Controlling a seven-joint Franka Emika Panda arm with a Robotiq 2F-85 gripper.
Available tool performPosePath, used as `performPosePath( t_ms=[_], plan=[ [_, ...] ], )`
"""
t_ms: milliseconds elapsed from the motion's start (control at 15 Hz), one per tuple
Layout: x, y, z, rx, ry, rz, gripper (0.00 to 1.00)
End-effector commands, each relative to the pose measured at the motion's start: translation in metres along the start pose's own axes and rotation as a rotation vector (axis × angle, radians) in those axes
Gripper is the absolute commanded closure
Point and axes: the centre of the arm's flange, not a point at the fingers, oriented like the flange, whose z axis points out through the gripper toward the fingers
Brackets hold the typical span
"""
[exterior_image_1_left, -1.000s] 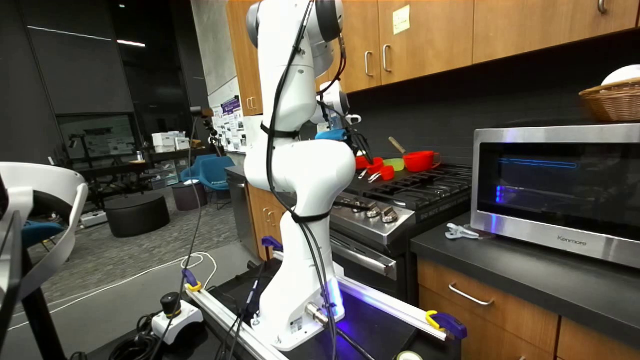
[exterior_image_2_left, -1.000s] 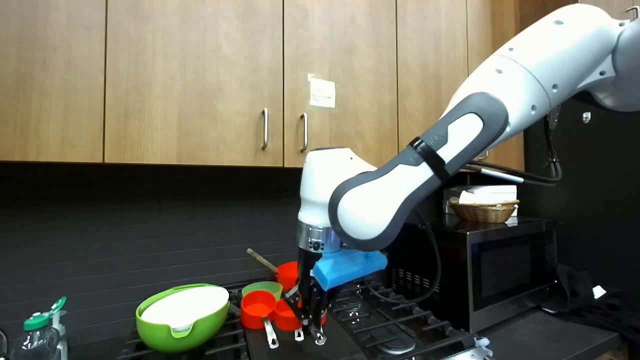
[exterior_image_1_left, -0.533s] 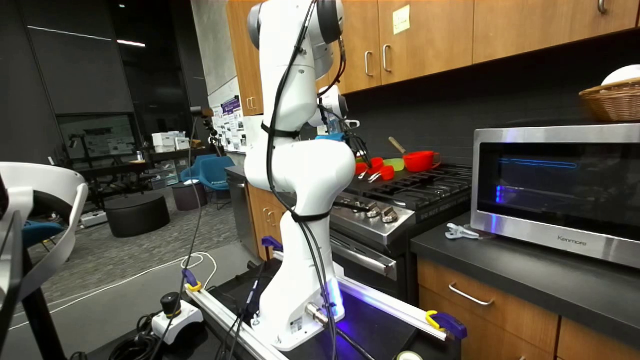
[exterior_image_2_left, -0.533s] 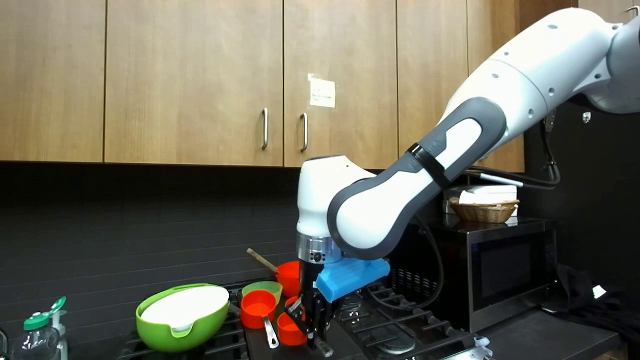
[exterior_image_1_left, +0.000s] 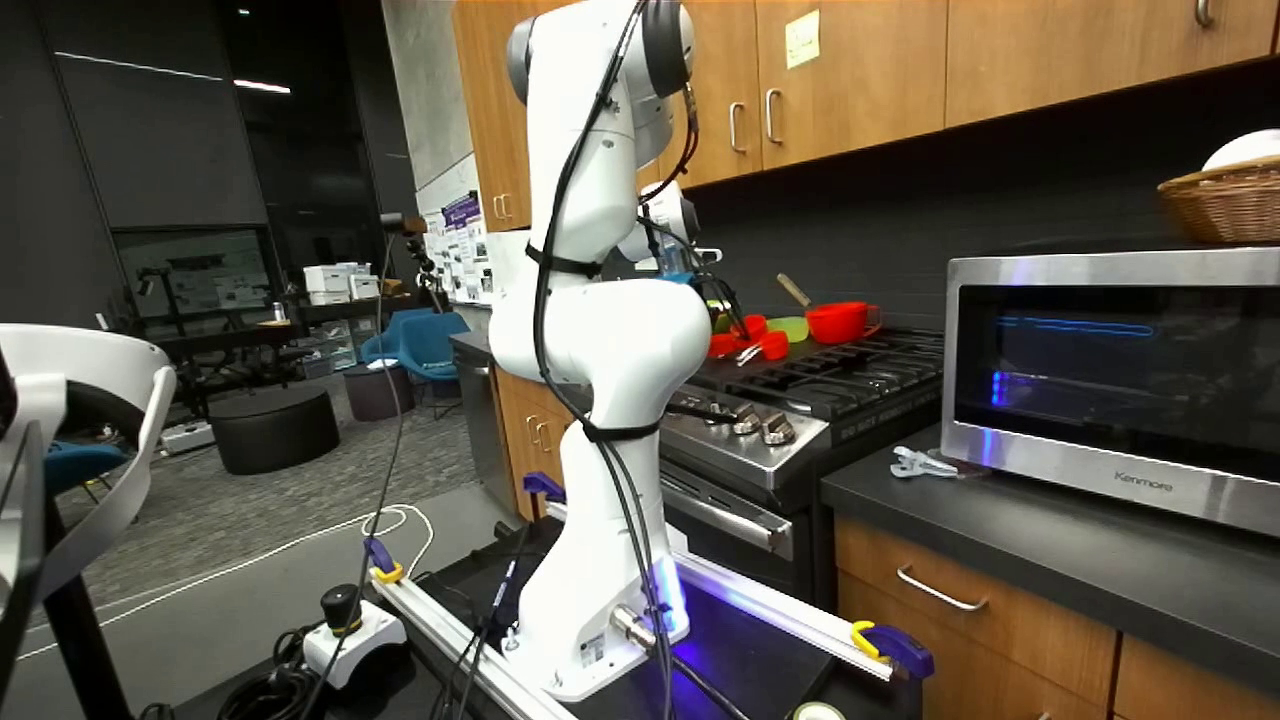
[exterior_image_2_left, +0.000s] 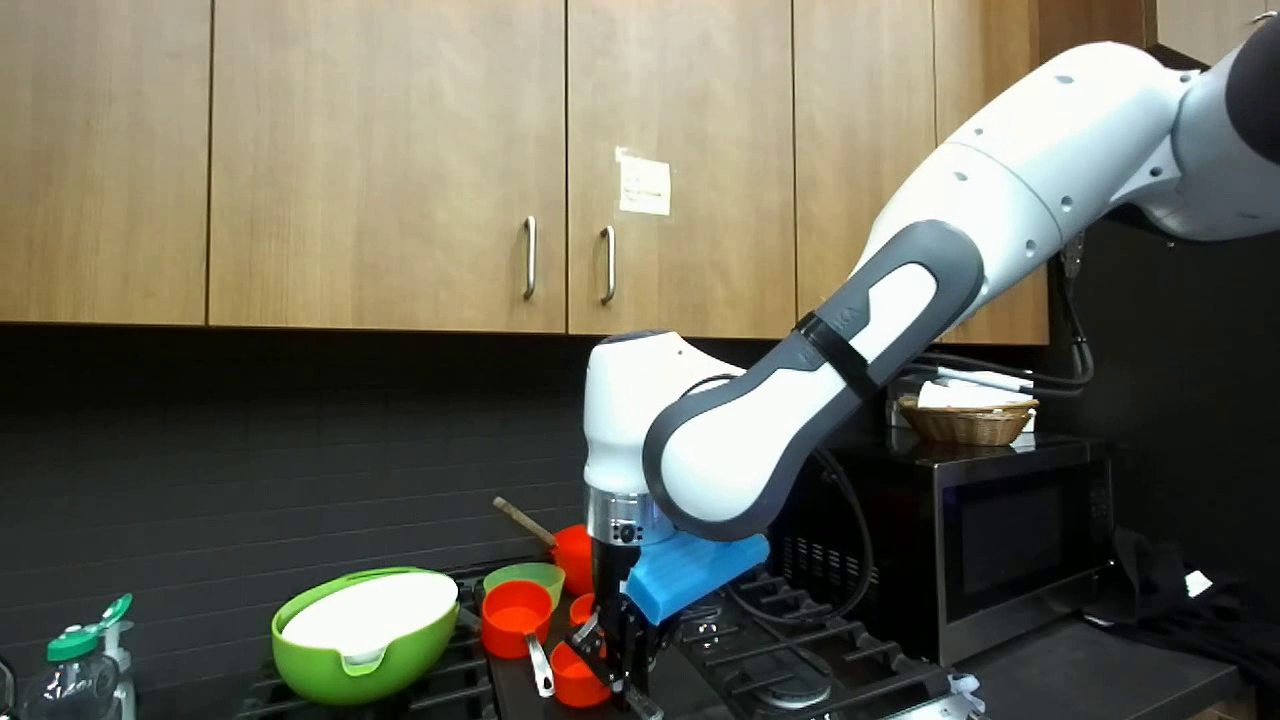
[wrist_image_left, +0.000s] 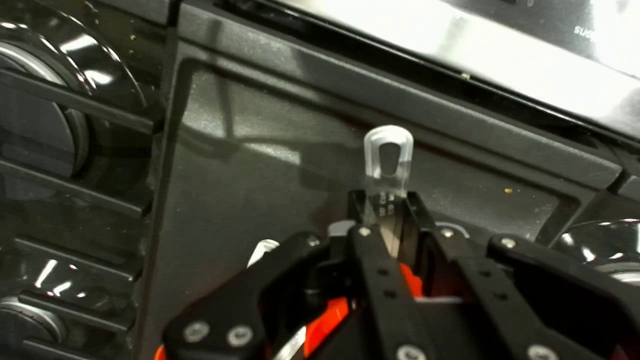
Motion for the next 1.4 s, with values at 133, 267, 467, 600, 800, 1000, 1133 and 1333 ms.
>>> performPosePath(
  t_ms=[133,267,467,600,800,1000,1133,1333],
  plan=[
    [0.0083,-0.0024,-0.0069,-0.021,0.030,-0.028,0.49],
    [0.0063,-0.0022,-0.0025,-0.009,0.019,-0.017,0.62],
    [0.0069,-0.0025,-0.0034,-0.010,0.022,-0.019,0.44],
    [0.0070,-0.0025,-0.0035,-0.010,0.022,-0.019,0.44],
    [0.0071,-0.0026,-0.0036,-0.010,0.022,-0.019,0.44],
    [0.0071,-0.0026,-0.0037,-0.010,0.022,-0.019,0.44],
    [0.0071,-0.0026,-0.0037,-0.010,0.022,-0.019,0.44],
    [0.0071,-0.0026,-0.0037,-0.010,0.022,-0.019,0.44]
  ],
)
